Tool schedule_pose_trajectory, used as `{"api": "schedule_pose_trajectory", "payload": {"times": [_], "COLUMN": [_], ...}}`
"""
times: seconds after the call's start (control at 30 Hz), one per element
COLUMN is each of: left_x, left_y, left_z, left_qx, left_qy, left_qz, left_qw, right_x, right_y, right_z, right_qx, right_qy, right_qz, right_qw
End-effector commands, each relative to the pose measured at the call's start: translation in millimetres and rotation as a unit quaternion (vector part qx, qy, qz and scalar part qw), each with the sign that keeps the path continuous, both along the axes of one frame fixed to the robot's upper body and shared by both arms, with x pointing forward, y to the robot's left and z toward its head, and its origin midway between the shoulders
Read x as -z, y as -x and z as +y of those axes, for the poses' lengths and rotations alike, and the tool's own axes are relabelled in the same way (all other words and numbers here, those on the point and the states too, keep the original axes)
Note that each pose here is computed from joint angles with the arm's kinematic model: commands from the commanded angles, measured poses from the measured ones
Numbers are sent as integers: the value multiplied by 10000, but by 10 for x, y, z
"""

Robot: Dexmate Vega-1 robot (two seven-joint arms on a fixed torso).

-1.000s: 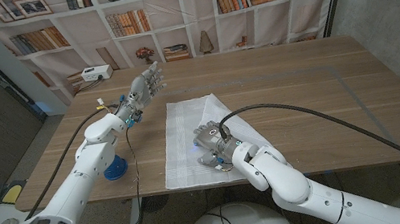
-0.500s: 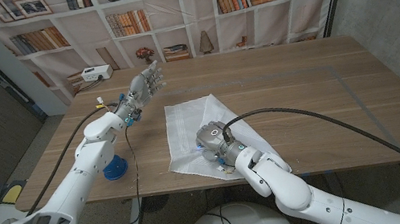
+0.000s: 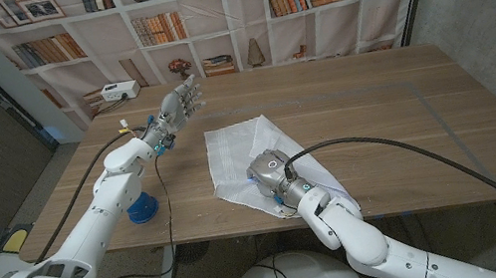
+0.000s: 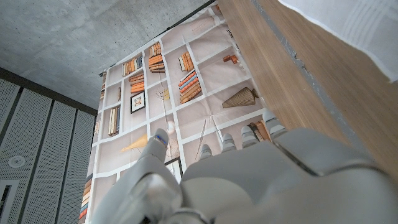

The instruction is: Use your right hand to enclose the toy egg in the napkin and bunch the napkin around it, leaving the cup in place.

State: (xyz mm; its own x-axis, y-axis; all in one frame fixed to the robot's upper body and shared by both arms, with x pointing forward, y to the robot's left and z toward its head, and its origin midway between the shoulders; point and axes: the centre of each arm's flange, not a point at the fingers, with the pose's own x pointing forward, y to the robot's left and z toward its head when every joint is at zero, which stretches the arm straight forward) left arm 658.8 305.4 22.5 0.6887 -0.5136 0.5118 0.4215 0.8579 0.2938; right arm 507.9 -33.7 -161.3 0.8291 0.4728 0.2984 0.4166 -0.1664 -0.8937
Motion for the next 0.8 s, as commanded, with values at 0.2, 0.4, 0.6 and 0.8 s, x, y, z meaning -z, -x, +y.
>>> {"api": "schedule_pose_trajectory", "payload": {"times": [0.2, 0.4, 0.6, 0.8], "left_x": [30, 53, 64, 60], "left_y": [22, 61, 81, 93], "left_z": [-18, -1, 0, -12], "left_qx": [-4, -56, -69, -77], "left_qy": [17, 40, 47, 38], "left_qz": [20, 13, 30, 28], "left_qw": [10000, 10000, 10000, 10000], "right_x": [-396, -477, -524, -547], "right_y": [10, -42, -91, -167], "right_z": [-157, -269, -352, -429], "right_qx": [-526, -788, -1083, -1278], "right_qy": [-2630, -3574, -4288, -4719], "right_qz": [50, 492, 985, 1579], "right_qw": [9634, 9293, 8914, 8579]}}
